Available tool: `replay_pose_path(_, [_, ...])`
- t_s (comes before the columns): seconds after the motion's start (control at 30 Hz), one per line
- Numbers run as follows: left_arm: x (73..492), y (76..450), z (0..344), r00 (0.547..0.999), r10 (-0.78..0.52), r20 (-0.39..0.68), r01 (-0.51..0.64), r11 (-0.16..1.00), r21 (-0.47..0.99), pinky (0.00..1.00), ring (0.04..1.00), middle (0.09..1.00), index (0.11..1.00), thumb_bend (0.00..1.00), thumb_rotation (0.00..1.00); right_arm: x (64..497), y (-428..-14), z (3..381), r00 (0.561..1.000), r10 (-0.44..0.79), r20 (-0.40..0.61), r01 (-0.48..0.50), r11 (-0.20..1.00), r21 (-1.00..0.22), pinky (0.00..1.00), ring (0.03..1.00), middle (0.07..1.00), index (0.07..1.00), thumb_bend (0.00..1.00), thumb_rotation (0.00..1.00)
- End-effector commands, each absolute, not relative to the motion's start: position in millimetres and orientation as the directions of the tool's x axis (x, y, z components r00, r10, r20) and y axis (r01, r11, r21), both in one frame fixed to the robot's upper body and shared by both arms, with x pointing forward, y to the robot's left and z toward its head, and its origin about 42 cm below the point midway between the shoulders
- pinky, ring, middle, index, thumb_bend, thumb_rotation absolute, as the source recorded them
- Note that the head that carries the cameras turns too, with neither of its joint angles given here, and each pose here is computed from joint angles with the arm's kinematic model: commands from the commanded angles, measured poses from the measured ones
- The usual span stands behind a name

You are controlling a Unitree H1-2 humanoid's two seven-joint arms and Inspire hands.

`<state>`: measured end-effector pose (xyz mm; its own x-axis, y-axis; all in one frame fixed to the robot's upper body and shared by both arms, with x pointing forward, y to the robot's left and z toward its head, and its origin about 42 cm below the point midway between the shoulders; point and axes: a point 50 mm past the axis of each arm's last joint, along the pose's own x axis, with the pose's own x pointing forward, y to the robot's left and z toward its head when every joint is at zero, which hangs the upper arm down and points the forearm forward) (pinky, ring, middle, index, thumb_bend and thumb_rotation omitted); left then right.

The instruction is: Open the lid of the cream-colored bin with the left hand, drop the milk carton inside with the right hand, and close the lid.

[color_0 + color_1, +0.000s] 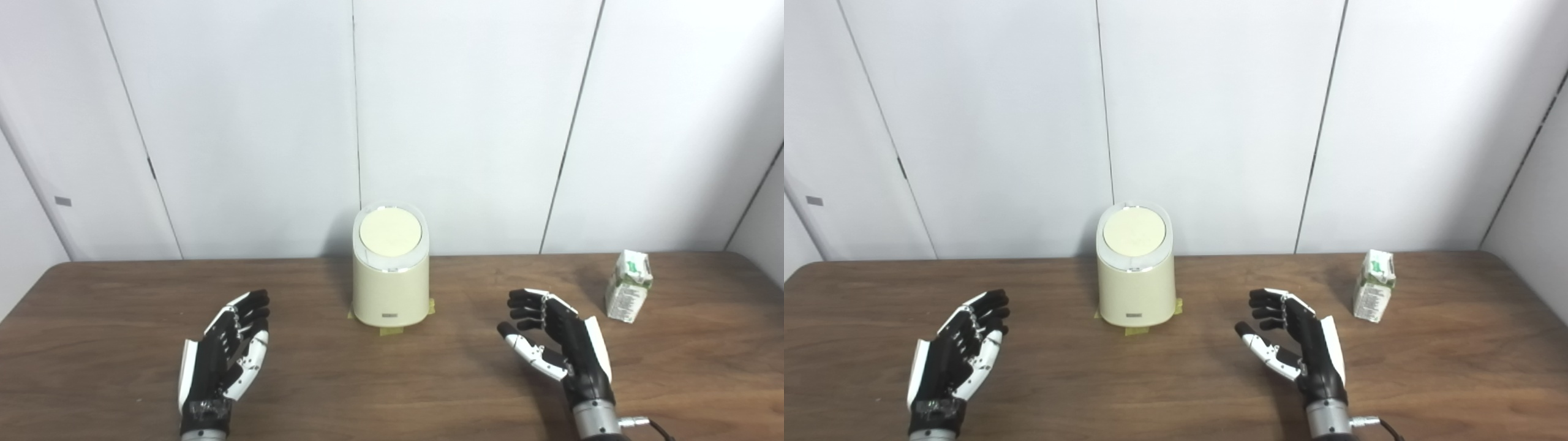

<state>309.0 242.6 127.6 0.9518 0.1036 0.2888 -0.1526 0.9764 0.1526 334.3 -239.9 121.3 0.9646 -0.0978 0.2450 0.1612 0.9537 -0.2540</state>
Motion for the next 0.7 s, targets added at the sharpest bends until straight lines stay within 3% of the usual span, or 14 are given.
replay_pose_path(0.0, [303, 238, 123, 0.954, 0.105, 0.279, -0.155, 0.974, 0.164, 0.68, 0.754, 0.775, 0.76, 0.22, 0.33, 326, -247, 113, 0.968, -0.1, 0.23, 0.165, 0.946, -0.281, 0.57, 0.631, 0.652, 0.639, 0.3, 0.24])
replay_pose_path(0.3, [319, 221, 159, 0.913, 0.103, 0.394, -0.182, 0.969, 0.168, 0.66, 0.742, 0.765, 0.752, 0.33, 0.33, 327, -247, 110, 0.971, -0.098, 0.218, 0.158, 0.948, -0.276, 0.56, 0.634, 0.656, 0.645, 0.31, 0.25])
replay_pose_path(0.53, [348, 204, 200, 0.878, 0.122, 0.462, -0.218, 0.963, 0.161, 0.64, 0.731, 0.756, 0.737, 0.41, 0.4, 329, -248, 107, 0.972, -0.094, 0.216, 0.152, 0.951, -0.27, 0.56, 0.635, 0.654, 0.641, 0.3, 0.23])
replay_pose_path(0.67, [366, 190, 224, 0.863, 0.135, 0.487, -0.225, 0.966, 0.13, 0.63, 0.712, 0.75, 0.735, 0.46, 0.34, 330, -249, 104, 0.972, -0.092, 0.217, 0.152, 0.948, -0.279, 0.56, 0.634, 0.653, 0.642, 0.29, 0.21])
